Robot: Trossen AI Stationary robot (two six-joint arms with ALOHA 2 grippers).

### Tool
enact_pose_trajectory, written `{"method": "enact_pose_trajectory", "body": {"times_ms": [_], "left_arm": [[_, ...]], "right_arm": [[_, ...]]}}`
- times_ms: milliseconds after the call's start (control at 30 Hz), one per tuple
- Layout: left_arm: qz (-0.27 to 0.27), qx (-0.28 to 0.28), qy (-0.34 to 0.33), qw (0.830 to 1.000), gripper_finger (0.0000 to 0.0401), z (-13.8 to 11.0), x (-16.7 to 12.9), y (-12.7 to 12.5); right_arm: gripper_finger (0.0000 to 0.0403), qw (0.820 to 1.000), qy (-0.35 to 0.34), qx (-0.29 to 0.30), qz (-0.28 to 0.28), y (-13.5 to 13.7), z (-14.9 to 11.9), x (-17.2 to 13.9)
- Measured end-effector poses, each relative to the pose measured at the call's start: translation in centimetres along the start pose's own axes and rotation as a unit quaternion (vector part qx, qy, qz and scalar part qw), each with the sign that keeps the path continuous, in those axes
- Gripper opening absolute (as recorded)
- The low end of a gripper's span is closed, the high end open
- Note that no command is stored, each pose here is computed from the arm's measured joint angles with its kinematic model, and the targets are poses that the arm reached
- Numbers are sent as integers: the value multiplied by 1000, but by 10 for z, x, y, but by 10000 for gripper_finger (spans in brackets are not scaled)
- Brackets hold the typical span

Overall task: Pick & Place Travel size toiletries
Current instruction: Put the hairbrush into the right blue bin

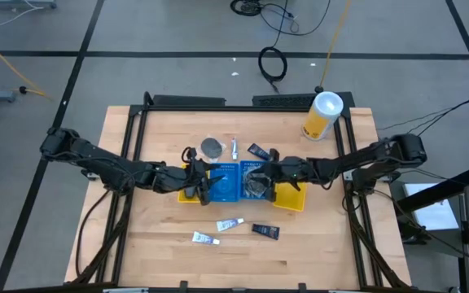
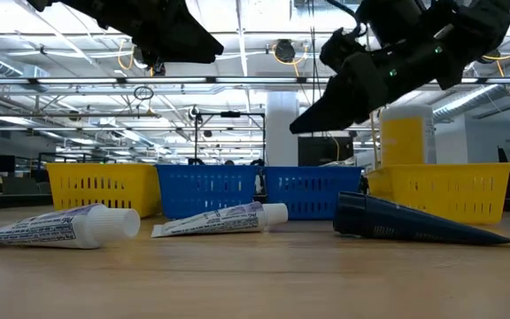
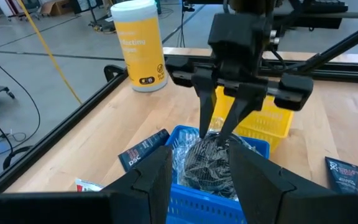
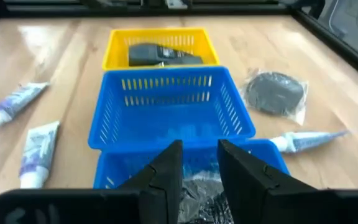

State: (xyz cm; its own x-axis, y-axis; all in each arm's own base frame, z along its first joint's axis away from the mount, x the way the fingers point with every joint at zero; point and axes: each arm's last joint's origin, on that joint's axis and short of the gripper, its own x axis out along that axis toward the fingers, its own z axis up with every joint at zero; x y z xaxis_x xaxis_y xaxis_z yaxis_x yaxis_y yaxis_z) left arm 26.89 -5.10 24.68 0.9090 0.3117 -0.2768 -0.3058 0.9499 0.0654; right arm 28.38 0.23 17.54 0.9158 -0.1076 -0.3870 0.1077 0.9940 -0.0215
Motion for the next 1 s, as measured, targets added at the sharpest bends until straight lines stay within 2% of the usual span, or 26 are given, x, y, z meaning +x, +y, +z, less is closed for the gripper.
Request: {"method": "enact_pose_trajectory", "body": {"times_ms": [300,467,667,833,1000], "left_arm": [[3,-9,0,1000,159,0,0,1],[63,-45,12,997,159,-3,5,12],[133,-103,85,982,159,-17,19,53],[128,-166,153,966,159,-28,27,93],[123,-207,175,955,159,-32,30,127]], "right_arm": [[93,997,-74,-10,32,7,29,-27],[93,995,-83,-20,52,12,35,-38],[93,995,-75,-32,65,19,34,-41],[93,994,-70,-44,73,24,33,-42],[93,993,-70,-53,78,27,32,-43]]}}
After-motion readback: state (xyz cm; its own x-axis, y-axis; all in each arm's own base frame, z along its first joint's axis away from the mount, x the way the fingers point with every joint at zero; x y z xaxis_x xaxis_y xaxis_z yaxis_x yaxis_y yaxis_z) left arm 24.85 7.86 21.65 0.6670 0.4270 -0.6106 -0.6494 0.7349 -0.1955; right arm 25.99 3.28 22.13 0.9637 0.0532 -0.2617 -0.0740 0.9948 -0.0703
